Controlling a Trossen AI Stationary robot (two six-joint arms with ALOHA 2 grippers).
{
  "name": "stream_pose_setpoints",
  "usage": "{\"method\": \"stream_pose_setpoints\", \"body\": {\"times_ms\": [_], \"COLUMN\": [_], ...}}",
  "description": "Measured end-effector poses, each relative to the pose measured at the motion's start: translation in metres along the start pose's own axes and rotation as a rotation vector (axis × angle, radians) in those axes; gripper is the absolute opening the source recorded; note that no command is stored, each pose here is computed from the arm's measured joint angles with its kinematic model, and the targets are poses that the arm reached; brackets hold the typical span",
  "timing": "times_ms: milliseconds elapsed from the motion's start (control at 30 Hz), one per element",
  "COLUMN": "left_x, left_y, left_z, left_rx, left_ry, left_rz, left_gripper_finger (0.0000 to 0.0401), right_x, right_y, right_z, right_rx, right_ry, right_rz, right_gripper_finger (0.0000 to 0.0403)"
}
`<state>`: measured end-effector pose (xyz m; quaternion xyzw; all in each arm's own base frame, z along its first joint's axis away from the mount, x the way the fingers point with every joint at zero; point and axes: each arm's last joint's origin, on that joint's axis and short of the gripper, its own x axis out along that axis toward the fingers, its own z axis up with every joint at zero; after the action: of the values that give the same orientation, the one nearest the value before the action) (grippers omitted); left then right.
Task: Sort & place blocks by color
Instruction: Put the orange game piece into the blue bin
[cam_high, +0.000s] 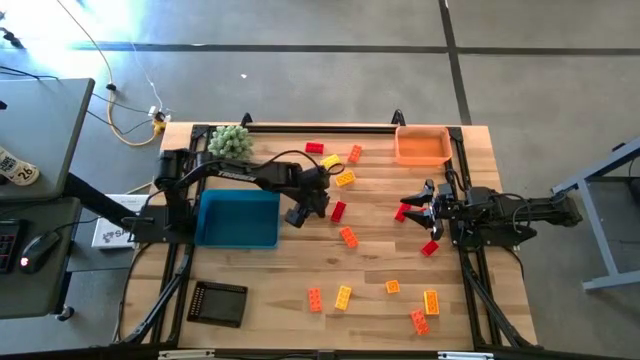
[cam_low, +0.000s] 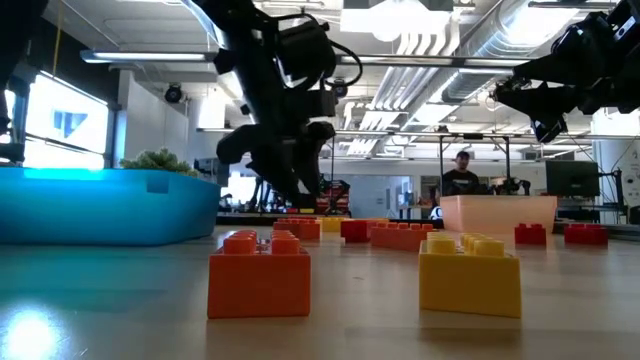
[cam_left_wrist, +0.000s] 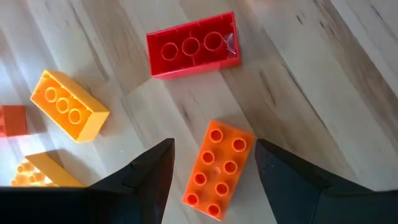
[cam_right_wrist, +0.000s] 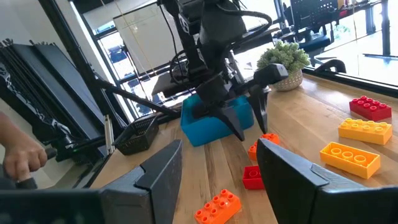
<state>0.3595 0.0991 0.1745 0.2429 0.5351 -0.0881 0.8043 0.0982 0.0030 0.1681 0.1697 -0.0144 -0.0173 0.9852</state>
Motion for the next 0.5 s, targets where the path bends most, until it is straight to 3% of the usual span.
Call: {"method": "stream_pose_setpoints", "body": {"times_ms": [167,500], "left_x": [0.0,0.0], "left_y": [0.003,0.009], "left_z": [-0.001,-0.012], "left_rx": [0.058,0.058], "left_ry": [0.002,0.027], "left_rz": [0.003,-0.027], "left_gripper_finger": [0.0213,0.0213], "right_x": [0.0,0.0], "right_y": [0.0,0.0], "right_z": [0.0,0.0], "right_rx": [0.0,-0.001], "right_ry": [0.0,0.001], "right_rz": [0.0,0.0], "right_gripper_finger": [0.0195,0.0195]}}
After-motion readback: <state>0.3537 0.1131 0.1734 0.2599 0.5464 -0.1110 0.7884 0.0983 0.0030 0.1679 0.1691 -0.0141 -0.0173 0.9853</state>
